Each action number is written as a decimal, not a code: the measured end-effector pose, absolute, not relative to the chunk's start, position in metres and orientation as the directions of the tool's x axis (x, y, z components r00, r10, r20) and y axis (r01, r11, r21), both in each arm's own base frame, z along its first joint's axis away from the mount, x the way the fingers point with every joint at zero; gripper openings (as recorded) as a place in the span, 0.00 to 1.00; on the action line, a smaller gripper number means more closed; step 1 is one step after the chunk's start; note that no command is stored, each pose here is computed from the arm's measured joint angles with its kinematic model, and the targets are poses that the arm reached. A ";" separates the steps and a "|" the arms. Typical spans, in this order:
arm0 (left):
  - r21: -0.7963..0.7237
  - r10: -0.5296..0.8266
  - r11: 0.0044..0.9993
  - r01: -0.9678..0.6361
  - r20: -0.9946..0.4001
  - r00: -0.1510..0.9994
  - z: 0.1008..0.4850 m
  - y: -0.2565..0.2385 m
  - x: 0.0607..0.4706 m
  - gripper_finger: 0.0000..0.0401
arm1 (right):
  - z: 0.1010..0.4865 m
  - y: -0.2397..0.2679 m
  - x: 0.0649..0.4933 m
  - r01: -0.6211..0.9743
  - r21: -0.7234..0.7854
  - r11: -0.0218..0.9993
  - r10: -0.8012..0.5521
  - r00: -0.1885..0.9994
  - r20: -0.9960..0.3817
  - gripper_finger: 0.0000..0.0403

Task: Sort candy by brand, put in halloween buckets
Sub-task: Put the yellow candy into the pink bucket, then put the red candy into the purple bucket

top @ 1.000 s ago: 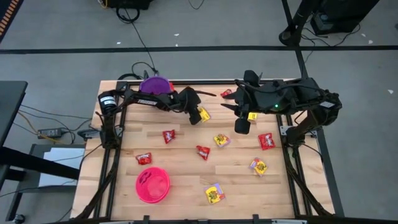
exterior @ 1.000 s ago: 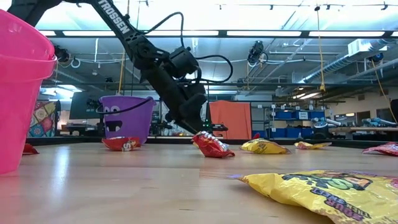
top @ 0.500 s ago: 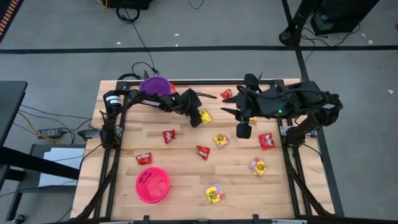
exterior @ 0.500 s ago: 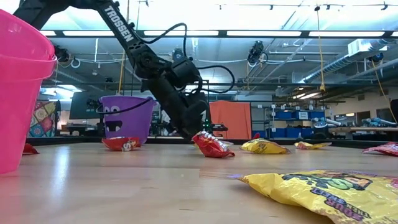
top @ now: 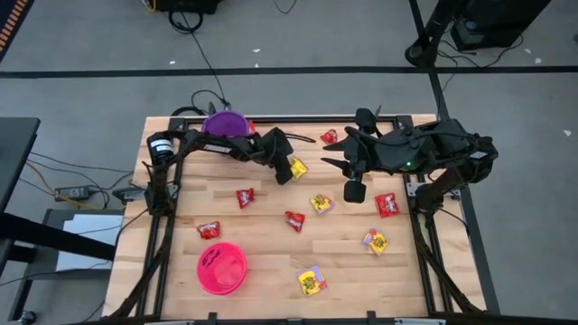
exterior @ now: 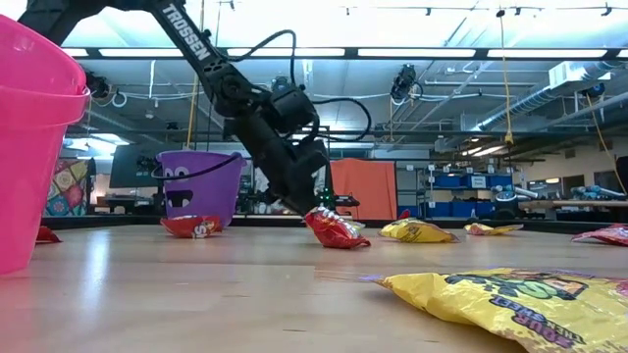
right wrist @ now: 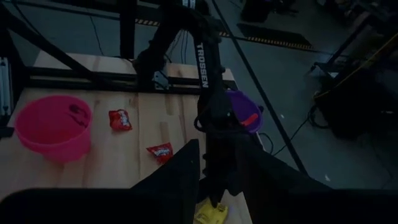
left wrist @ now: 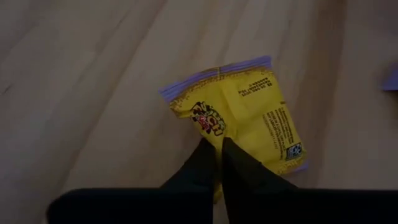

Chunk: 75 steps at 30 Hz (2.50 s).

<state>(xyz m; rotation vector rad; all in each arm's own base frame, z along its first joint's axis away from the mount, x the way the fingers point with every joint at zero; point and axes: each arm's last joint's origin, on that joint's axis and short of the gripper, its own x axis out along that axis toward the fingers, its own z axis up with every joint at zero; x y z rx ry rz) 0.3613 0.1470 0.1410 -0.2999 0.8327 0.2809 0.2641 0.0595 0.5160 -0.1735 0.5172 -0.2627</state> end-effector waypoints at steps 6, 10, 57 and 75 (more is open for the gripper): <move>-0.159 0.048 0.953 -0.259 -0.764 0.644 0.177 0.125 0.351 0.03 | 0.516 0.058 0.264 0.226 -0.271 0.936 -0.331 0.828 -0.453 0.29; -0.147 0.013 0.970 -0.195 -0.767 0.642 0.217 0.099 0.334 0.03 | 0.516 0.056 0.264 0.234 -0.285 0.929 -0.346 0.823 -0.451 0.29; -0.435 -0.242 0.887 -0.154 -0.723 0.647 0.270 -0.175 0.123 0.05 | 0.499 0.059 0.273 0.355 -0.190 0.915 -0.402 0.774 -0.489 0.29; -0.392 -0.194 0.904 -0.169 -0.730 0.656 0.269 -0.172 0.122 0.26 | 0.497 0.057 0.273 0.372 -0.207 0.905 -0.425 0.764 -0.485 0.29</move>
